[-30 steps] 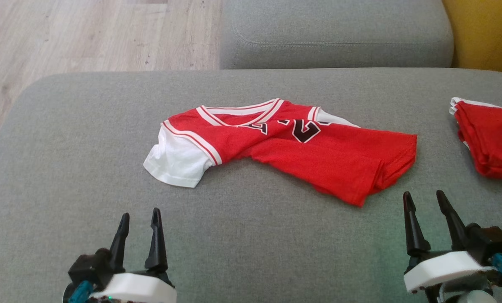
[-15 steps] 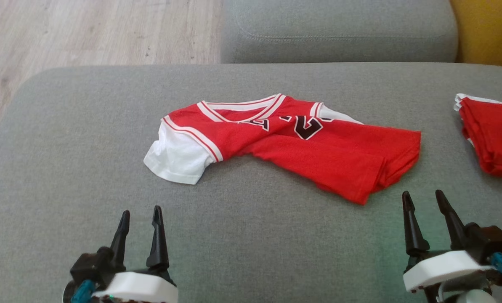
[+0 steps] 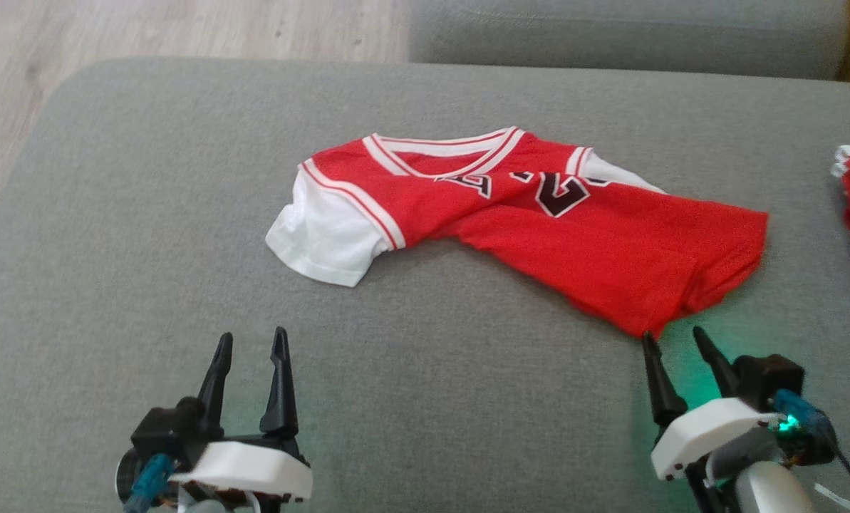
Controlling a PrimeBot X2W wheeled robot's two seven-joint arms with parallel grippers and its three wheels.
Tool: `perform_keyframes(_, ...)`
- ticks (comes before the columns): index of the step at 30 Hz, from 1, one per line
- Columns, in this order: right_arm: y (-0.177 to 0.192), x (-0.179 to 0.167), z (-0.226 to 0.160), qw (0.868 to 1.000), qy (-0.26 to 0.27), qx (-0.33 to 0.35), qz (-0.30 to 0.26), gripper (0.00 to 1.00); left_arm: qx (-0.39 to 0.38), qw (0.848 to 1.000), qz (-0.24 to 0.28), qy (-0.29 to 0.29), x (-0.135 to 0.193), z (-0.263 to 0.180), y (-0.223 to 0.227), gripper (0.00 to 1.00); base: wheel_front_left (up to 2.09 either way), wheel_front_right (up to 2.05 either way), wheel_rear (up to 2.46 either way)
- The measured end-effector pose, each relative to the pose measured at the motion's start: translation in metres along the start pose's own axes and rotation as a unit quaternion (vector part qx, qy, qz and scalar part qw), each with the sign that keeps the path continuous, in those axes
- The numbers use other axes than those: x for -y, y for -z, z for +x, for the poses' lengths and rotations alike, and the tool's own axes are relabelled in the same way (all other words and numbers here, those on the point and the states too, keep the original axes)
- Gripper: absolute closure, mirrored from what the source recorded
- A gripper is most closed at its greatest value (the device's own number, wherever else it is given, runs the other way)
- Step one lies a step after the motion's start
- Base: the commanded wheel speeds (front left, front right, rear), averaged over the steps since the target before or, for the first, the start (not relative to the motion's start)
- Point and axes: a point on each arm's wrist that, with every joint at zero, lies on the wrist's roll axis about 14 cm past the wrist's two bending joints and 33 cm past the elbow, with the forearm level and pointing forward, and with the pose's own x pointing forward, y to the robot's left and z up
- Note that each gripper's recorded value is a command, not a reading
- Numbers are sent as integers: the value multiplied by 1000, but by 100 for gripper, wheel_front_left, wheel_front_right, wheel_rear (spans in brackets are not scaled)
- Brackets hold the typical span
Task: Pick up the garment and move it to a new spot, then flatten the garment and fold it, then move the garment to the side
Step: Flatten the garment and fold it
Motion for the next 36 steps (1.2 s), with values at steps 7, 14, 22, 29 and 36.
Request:
perform_keyframes(7, 34, -18, 18, 998, -29, -56, 14, 0, -12, 1000, -2, -26, -14, -1, 7, 0, 0, 0, 0)
perform_keyframes(14, 24, -31, 34, 998, -50, -33, 14, 0, -17, 999, -1, -32, -18, 0, 11, 0, 0, 0, 0)
perform_keyframes(22, -4, -40, 37, 998, -64, 15, 16, 0, -15, 1000, 3, -23, -13, 5, 9, 0, 0, 0, 0)
perform_keyframes(29, -23, -46, 35, 996, -73, 42, 13, 0, -13, 1000, 4, -22, -13, 4, 8, 0, 0, 0, 0)
perform_keyframes(36, -12, -37, 35, 998, -60, 22, 17, 4, -14, 1000, 4, -23, -14, 3, 9, 0, 0, 0, 0)
